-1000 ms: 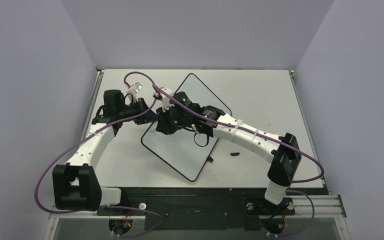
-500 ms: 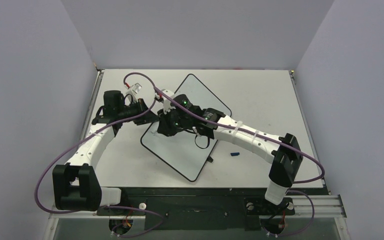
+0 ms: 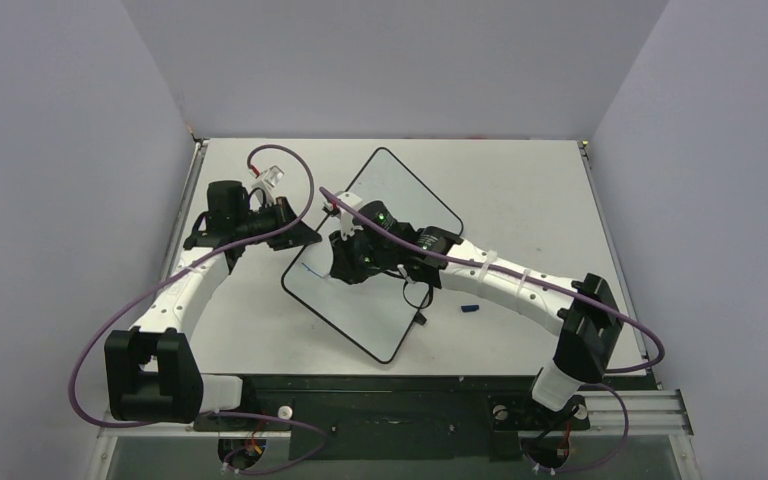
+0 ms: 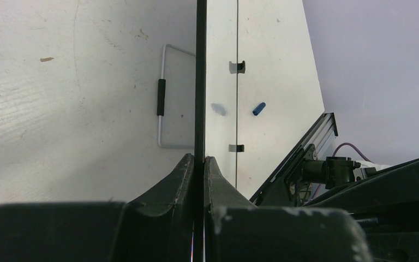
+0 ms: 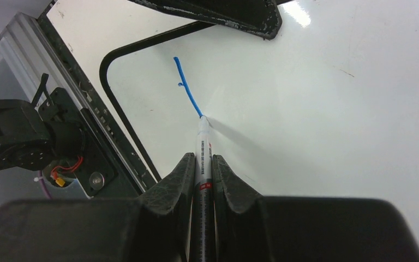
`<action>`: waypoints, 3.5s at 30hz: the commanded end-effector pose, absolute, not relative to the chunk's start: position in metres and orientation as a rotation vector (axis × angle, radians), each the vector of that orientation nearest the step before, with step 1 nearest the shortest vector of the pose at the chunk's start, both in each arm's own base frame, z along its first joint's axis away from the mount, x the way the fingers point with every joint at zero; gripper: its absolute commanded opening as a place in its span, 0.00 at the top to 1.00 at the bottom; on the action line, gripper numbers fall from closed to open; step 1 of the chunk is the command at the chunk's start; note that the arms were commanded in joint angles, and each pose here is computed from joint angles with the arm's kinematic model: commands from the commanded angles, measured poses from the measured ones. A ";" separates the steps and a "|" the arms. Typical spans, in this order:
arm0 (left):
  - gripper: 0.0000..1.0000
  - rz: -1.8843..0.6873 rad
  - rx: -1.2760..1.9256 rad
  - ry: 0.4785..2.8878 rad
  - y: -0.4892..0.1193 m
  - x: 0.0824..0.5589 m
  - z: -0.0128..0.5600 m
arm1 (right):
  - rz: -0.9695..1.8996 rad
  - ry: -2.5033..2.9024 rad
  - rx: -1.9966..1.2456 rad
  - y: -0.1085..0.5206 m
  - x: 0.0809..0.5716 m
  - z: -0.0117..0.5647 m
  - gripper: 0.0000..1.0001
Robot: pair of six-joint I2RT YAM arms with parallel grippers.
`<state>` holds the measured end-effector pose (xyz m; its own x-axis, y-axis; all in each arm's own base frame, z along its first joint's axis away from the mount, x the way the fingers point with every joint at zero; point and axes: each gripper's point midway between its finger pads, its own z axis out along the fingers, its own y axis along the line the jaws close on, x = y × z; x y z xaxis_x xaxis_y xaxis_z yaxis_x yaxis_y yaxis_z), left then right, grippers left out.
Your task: Write a sentence on the whiteboard
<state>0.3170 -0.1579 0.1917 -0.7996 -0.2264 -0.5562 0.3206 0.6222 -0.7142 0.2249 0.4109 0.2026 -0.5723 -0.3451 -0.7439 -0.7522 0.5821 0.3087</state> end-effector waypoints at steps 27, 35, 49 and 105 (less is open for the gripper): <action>1.00 -1.108 0.187 2.097 -0.162 0.320 0.223 | 0.834 2.050 -0.693 0.413 0.263 0.261 1.00; 1.00 -1.109 0.188 2.096 -0.162 0.320 0.223 | 0.861 2.068 -0.707 0.425 0.264 0.253 1.00; 1.00 -1.107 0.190 2.093 -0.162 0.319 0.224 | 0.884 2.106 -0.735 0.426 0.255 0.237 1.00; 1.00 -1.098 0.199 2.094 -0.163 0.317 0.224 | 0.872 2.127 -0.695 0.425 0.259 0.241 1.00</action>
<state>0.3128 -0.1603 0.1965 -0.7898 -0.2165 -0.5739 0.3366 0.6293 -0.7005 0.2616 0.4163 0.2267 -0.6107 -0.2190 -0.7609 -0.6710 0.6534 0.3505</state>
